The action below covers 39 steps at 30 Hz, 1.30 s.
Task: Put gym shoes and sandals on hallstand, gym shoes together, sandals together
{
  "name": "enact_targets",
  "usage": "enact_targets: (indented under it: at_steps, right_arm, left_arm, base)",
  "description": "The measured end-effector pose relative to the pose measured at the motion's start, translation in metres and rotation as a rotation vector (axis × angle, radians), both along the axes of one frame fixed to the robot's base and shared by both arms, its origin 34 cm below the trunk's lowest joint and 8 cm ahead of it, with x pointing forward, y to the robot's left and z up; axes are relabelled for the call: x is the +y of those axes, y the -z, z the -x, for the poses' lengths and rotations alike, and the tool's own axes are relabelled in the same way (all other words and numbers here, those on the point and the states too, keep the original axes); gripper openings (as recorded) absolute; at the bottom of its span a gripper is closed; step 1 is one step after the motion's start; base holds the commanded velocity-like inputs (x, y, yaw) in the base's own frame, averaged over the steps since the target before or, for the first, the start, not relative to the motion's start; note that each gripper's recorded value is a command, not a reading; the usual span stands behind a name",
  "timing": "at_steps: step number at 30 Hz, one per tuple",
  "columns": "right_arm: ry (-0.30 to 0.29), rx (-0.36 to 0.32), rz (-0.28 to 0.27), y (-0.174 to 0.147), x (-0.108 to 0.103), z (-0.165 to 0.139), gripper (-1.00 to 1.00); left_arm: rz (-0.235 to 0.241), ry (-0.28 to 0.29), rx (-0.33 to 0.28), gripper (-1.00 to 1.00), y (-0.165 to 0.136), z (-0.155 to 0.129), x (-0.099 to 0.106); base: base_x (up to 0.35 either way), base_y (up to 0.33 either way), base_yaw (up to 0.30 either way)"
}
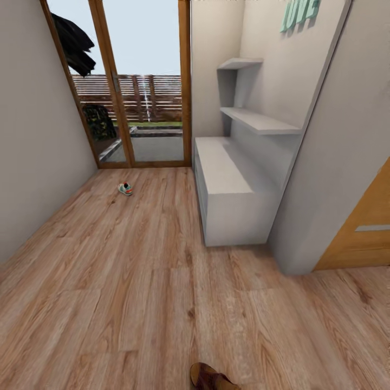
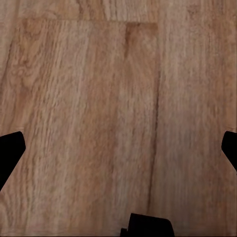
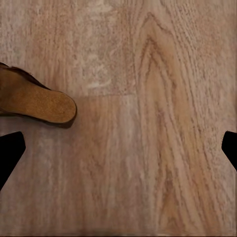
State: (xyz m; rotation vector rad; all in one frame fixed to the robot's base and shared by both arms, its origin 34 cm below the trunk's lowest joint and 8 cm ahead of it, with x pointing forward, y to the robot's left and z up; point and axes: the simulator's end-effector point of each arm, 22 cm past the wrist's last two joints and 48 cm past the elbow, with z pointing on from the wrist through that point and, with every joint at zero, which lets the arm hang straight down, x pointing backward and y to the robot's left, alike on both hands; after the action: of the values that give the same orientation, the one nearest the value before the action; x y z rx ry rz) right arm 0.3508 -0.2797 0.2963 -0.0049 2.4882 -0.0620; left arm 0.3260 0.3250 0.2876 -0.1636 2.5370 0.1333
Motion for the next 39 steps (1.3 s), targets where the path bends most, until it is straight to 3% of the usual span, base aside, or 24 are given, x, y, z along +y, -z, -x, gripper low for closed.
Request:
enact_targets:
  at_steps: [31,37,39]
  right_arm:
    - [0.006,-0.004,0.009,-0.001,-0.006,-0.001,1.00]
    - [-0.006,-0.035,0.048,-0.009,-0.033,-0.015,1.00]
    - [-0.023,-0.099,0.075,-0.025,-0.050,-0.043,1.00]
  left_arm:
    - [-0.003,0.003,0.000,1.00,0.000,0.000,0.000]
    - [-0.014,0.005,-0.013,1.00,-0.003,-0.012,0.008]
    - [-0.020,0.013,-0.039,1.00,-0.007,-0.036,0.013]
  base:
    - [-0.031,0.000,0.000]
    - [0.000,0.000,0.000]
    - [0.000,0.000,0.000]
